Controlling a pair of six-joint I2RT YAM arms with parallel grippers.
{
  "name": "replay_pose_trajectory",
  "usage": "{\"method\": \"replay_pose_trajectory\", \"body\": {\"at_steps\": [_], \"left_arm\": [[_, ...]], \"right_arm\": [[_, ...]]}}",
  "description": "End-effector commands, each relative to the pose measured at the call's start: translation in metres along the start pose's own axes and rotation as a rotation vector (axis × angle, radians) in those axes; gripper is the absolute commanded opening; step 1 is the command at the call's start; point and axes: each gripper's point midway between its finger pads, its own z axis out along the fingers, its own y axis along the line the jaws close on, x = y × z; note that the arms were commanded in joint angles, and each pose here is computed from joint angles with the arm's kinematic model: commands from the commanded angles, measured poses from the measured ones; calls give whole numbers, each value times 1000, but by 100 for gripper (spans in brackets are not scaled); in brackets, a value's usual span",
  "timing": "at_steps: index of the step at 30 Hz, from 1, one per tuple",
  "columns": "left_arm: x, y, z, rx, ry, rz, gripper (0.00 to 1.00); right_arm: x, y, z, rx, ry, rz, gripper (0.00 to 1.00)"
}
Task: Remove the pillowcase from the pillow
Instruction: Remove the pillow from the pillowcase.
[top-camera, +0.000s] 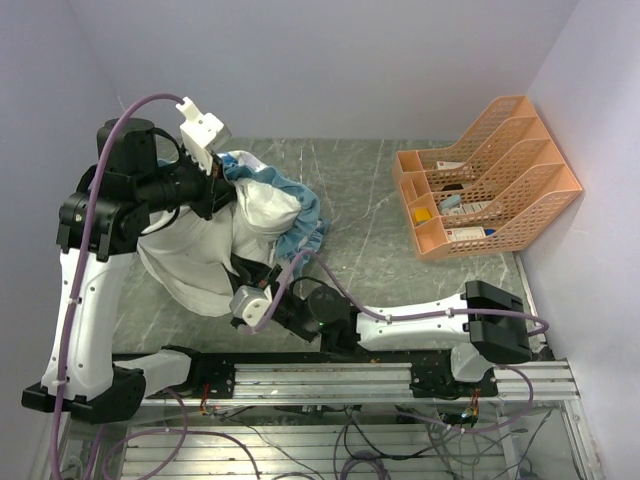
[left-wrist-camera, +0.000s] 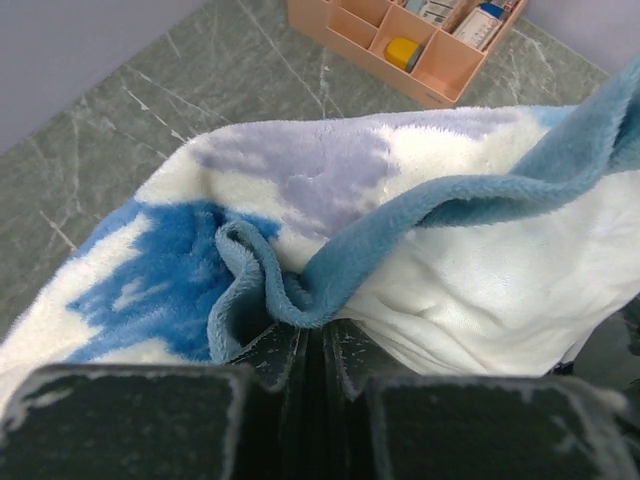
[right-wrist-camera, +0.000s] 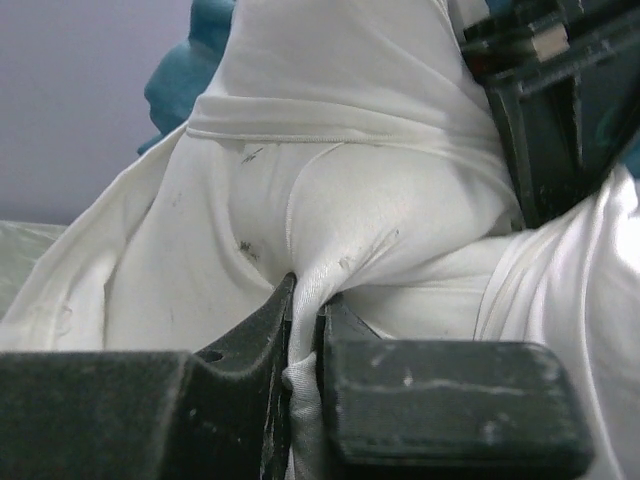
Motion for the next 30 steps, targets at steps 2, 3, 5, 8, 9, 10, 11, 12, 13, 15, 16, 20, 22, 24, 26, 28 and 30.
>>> {"method": "replay_pose_trajectory", "body": {"at_steps": [2, 3, 5, 8, 9, 10, 11, 12, 13, 15, 16, 20, 22, 24, 26, 28, 30], "left_arm": [[-73, 49, -4, -231, -250, 187, 17], [-74, 52, -8, -258, -259, 202, 17], [-76, 62, -15, -330, -273, 226, 17], [-74, 77, -24, -434, -277, 268, 20], [-72, 81, -26, -457, -271, 286, 22], [-69, 84, -27, -476, -258, 302, 23], [-65, 87, -28, -491, -242, 321, 23], [-61, 88, -28, -499, -226, 326, 23], [-57, 88, -27, -496, -212, 323, 22], [-43, 78, -20, -425, -161, 309, 19], [-31, 69, -12, -353, -117, 296, 18], [17, 34, 11, -124, 28, 112, 9], [36, 19, 18, -48, 55, 45, 7], [42, 12, 20, -29, 43, -11, 7], [44, 9, 21, -18, 37, -43, 7], [40, 8, 22, -17, 27, -58, 7], [35, 8, 21, -19, 14, -63, 7]], "right_arm": [[-18, 87, -45, -273, -79, 173, 0], [-18, 86, -48, -269, -80, 205, 0], [-15, 86, -55, -268, -72, 244, 0], [-8, 85, -64, -255, -59, 295, 0], [-5, 84, -66, -244, -52, 304, 0], [-3, 82, -68, -233, -48, 317, 0], [0, 80, -69, -220, -42, 327, 0], [1, 76, -69, -206, -41, 339, 0], [2, 72, -69, -192, -42, 359, 0], [8, 60, -65, -154, -30, 389, 0], [9, 54, -62, -134, -22, 403, 0], [1, 31, -48, -127, -50, 508, 23], [-10, 27, -44, -160, -74, 537, 51], [-22, 21, -41, -168, -101, 524, 67], [-34, 18, -38, -183, -121, 506, 84], [-45, 16, -37, -192, -141, 459, 91], [-53, 11, -33, -182, -154, 408, 92]]}}
